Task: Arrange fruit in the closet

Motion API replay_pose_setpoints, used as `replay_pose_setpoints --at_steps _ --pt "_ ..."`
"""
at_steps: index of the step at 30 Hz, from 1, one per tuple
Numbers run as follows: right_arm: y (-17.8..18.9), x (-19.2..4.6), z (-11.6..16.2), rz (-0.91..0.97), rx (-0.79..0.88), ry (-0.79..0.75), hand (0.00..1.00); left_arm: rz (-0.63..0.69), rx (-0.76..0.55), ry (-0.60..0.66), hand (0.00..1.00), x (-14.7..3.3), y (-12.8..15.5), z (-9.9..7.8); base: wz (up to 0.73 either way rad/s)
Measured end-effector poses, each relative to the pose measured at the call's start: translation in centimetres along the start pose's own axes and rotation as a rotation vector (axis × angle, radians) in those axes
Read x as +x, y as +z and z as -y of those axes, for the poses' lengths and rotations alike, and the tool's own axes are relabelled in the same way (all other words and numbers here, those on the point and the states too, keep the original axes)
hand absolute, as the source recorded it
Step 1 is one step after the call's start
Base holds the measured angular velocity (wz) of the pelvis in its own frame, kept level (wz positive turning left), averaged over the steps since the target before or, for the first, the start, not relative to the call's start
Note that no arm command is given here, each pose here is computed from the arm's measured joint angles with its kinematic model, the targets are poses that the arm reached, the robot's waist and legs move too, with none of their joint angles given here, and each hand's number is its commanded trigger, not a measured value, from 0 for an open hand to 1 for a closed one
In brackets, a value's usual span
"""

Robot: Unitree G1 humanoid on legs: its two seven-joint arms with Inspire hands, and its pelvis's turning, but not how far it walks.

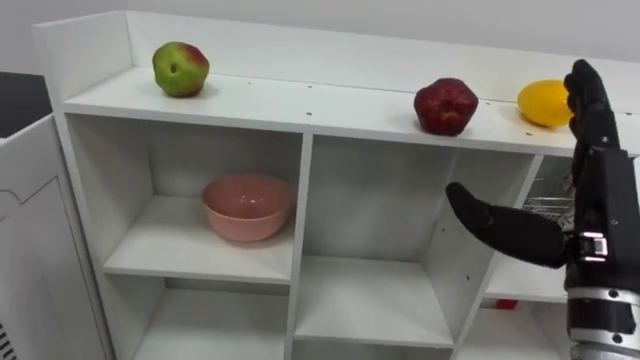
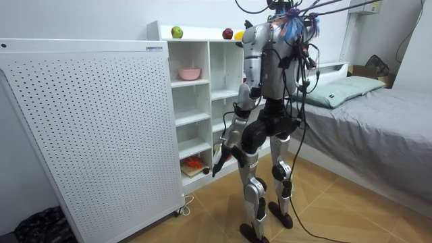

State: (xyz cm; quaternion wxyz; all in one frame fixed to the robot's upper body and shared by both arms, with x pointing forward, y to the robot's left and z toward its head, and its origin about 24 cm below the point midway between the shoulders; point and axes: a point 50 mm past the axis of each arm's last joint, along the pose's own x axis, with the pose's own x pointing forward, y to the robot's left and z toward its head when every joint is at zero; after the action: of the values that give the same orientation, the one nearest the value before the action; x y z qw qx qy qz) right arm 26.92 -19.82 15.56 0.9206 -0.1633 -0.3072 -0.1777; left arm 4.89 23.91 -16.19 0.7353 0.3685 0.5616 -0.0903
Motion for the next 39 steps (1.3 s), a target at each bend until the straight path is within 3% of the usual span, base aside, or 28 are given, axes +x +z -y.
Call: replay_pose_setpoints --at_steps 12,19,39 --pt "-1.0 0.2 0.5 -0.064 -0.025 0.000 0.00 -0.028 0.018 -0.014 0.00 -0.1 -0.4 0.0 0.02" --pt "-0.9 1.7 0.1 -0.049 -0.003 0.030 0.00 -0.011 0.026 -0.022 0.00 -0.1 -0.2 -0.1 0.00" --pt "-1.5 3.1 0.3 -0.063 -0.044 0.074 0.00 0.009 0.051 -0.005 0.00 -0.1 0.2 -0.7 0.01"
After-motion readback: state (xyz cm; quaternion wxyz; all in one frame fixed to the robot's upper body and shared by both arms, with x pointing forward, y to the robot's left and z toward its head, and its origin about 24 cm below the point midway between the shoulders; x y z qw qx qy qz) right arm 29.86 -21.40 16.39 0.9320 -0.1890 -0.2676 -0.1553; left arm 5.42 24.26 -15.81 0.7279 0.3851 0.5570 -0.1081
